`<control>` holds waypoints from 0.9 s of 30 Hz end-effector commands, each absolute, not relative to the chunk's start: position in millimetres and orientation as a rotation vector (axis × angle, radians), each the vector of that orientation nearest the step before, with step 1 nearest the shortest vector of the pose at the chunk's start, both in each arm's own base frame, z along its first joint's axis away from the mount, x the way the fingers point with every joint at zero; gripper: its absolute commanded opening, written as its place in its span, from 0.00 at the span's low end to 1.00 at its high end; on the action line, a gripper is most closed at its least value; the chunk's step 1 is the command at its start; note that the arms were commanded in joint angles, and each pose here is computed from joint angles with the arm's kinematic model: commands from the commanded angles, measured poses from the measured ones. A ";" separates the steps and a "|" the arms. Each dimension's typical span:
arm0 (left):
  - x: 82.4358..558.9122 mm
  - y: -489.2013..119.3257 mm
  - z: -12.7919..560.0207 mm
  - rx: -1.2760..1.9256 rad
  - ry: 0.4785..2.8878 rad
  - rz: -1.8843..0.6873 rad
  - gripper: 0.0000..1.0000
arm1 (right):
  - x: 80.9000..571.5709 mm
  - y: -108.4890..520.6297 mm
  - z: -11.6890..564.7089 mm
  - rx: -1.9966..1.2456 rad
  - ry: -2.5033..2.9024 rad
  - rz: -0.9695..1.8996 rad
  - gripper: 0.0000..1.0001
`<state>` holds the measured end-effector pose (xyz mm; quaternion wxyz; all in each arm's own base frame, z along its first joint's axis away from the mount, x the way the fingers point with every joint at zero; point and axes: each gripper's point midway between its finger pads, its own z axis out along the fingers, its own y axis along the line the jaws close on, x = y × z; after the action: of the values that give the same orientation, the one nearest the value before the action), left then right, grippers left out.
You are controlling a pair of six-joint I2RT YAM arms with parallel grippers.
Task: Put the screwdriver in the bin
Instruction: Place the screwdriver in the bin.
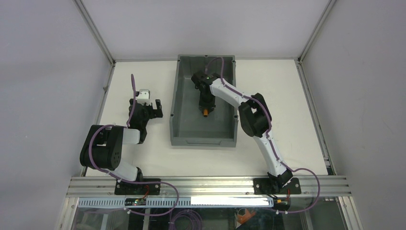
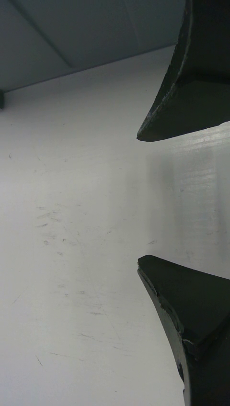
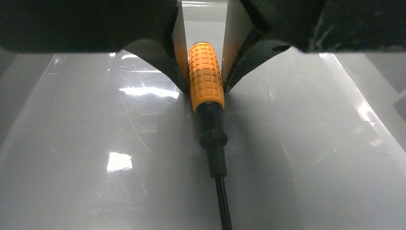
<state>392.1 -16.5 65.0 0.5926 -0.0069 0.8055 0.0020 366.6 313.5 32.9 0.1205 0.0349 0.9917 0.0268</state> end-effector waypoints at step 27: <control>393.7 -15.5 79.5 -0.025 1.824 -0.011 0.99 | 392.5 315.7 182.8 0.033 2.616 0.243 0.66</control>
<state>392.1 -16.5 65.0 0.5926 -0.0067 0.8055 0.0021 382.6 317.1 92.2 0.1703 0.0164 0.9843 0.0441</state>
